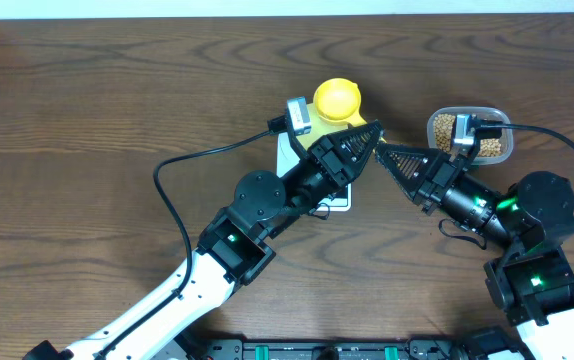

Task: Scoop item into bowl and weigh 50g on scale
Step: 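Hold the scoop handle with both grippers above the scale, then open the left gripper and carry the scoop with the right gripper to the soybean tub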

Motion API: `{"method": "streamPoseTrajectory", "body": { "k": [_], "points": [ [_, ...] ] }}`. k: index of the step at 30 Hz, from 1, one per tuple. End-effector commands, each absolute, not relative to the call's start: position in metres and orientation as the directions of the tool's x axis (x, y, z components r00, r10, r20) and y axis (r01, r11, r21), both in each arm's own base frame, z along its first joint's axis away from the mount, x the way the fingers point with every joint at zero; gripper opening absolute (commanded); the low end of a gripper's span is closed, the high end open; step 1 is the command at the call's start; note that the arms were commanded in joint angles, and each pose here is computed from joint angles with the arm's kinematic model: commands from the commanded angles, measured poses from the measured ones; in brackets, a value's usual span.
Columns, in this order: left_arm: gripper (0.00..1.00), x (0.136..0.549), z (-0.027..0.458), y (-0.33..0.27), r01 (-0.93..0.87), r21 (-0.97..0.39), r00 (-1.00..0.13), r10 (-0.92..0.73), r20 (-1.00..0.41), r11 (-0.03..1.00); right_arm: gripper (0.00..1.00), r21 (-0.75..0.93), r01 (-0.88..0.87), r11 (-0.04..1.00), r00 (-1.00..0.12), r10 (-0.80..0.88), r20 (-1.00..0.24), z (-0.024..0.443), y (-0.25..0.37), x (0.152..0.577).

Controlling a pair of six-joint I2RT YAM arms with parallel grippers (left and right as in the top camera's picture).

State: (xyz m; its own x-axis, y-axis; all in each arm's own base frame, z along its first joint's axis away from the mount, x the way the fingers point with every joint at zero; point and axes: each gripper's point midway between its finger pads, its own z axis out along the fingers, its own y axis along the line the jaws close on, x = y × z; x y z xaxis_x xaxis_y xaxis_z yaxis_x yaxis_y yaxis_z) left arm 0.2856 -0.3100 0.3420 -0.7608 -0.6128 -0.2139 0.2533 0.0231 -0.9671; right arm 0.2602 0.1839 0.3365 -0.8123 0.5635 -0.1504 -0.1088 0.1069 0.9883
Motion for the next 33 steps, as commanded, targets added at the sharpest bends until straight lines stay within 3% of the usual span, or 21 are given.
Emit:
{"method": "streamPoseTrajectory", "body": {
  "k": [1, 4, 8, 14, 20, 27, 33],
  "points": [
    [0.17, 0.281, 0.351, -0.314, 0.278, -0.961, -0.774, -0.590, -0.230, 0.010, 0.02, 0.980, -0.153, 0.126, -0.801, 0.565, -0.197, 0.343, 0.185, 0.260],
    [0.48, 0.278, 0.350, -0.315, 0.280, -0.960, -0.783, -0.577, -0.233, 0.008, 0.01, 0.975, -0.171, 0.143, -0.788, 0.574, -0.222, 0.343, 0.183, 0.263],
    [0.65, 0.278, 0.350, -0.315, 0.283, -0.959, -0.781, -0.577, -0.238, 0.012, 0.02, 0.964, -0.186, 0.189, -0.760, 0.594, -0.263, 0.338, 0.179, 0.268],
    [0.78, 0.279, 0.339, -0.316, 0.272, -0.961, -0.782, -0.568, -0.255, 0.057, 0.02, 0.941, -0.209, 0.267, -0.706, 0.625, -0.334, 0.332, 0.170, 0.277],
    [0.84, 0.273, 0.321, -0.322, 0.242, -0.965, -0.820, -0.509, -0.261, 0.106, 0.02, 0.922, -0.176, 0.345, -0.637, 0.674, -0.374, 0.321, 0.154, 0.290],
    [0.88, 0.256, 0.315, -0.331, 0.352, -0.924, -0.836, -0.393, -0.382, 0.150, 0.02, 0.883, -0.116, 0.454, -0.561, 0.703, -0.436, 0.303, 0.123, 0.304],
    [0.93, 0.250, 0.255, -0.327, 0.254, -0.905, -0.884, -0.298, -0.361, 0.342, 0.02, 0.825, -0.001, 0.566, -0.557, 0.685, -0.470, 0.271, 0.098, 0.304]
  ]
}}
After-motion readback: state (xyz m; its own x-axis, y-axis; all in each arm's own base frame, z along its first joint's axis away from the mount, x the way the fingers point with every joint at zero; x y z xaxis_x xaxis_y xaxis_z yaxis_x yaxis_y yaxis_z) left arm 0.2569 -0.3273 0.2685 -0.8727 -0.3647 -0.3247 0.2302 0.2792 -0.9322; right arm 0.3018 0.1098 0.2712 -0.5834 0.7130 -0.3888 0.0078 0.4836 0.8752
